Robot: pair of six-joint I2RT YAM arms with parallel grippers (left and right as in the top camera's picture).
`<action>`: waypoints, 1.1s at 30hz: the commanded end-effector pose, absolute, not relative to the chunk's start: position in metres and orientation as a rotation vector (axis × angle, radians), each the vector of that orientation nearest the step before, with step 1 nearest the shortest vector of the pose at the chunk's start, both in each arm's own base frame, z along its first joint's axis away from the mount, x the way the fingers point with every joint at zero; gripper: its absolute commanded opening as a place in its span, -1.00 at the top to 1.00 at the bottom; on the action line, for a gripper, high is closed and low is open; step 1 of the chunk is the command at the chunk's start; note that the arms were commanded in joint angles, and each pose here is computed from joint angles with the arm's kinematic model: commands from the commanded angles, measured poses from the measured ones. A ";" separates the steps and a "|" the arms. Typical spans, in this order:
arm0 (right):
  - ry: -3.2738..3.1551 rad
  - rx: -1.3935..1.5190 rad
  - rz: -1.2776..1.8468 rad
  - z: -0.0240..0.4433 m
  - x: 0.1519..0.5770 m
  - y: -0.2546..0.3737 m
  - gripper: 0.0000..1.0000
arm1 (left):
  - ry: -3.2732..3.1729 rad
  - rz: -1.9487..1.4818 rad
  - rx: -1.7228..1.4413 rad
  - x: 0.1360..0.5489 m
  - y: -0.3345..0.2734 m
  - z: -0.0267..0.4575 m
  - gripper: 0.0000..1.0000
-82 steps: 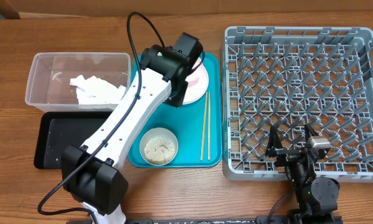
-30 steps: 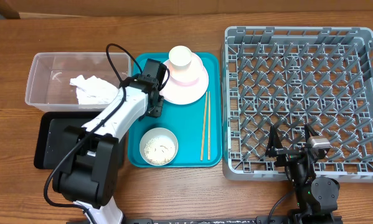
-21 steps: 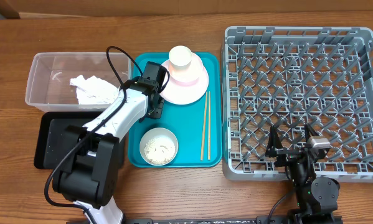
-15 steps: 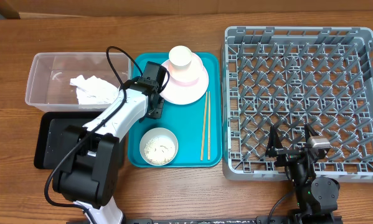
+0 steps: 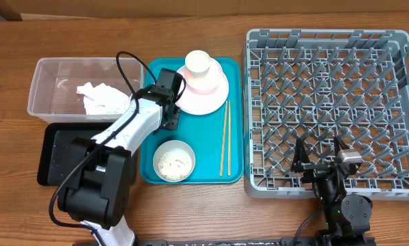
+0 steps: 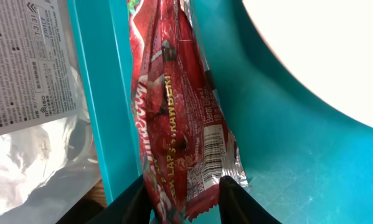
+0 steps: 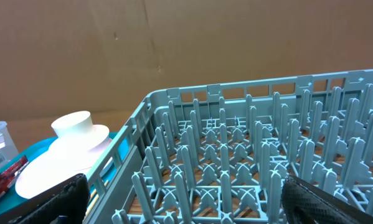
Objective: Sort waste into correct bins and load items into the dishwasher
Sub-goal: 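Grasp the red snack wrapper with the left gripper, then carry the red wrapper to the clear bin and release it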
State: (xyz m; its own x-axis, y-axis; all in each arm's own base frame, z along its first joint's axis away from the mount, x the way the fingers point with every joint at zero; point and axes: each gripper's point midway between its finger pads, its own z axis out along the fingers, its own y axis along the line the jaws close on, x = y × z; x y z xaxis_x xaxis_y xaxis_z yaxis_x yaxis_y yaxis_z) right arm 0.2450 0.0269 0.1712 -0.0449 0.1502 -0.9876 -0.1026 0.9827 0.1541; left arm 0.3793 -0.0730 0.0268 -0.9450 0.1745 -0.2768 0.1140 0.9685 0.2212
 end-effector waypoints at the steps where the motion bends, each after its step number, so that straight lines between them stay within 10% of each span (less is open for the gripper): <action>1: 1.595 0.033 0.203 0.170 0.245 0.027 -1.00 | 2.809 0.266 0.190 0.379 -0.075 0.032 0.28; 17: 1.595 0.034 0.203 0.170 0.245 0.027 -1.00 | 2.814 0.243 0.196 0.374 -0.077 0.021 0.31; 24: 1.595 0.033 0.203 0.170 0.245 0.027 -1.00 | 2.814 0.241 0.197 0.375 -0.077 0.023 0.92; 33: 1.595 0.033 0.203 0.170 0.245 0.027 -1.00 | 2.779 0.215 0.125 0.397 -0.085 0.122 0.92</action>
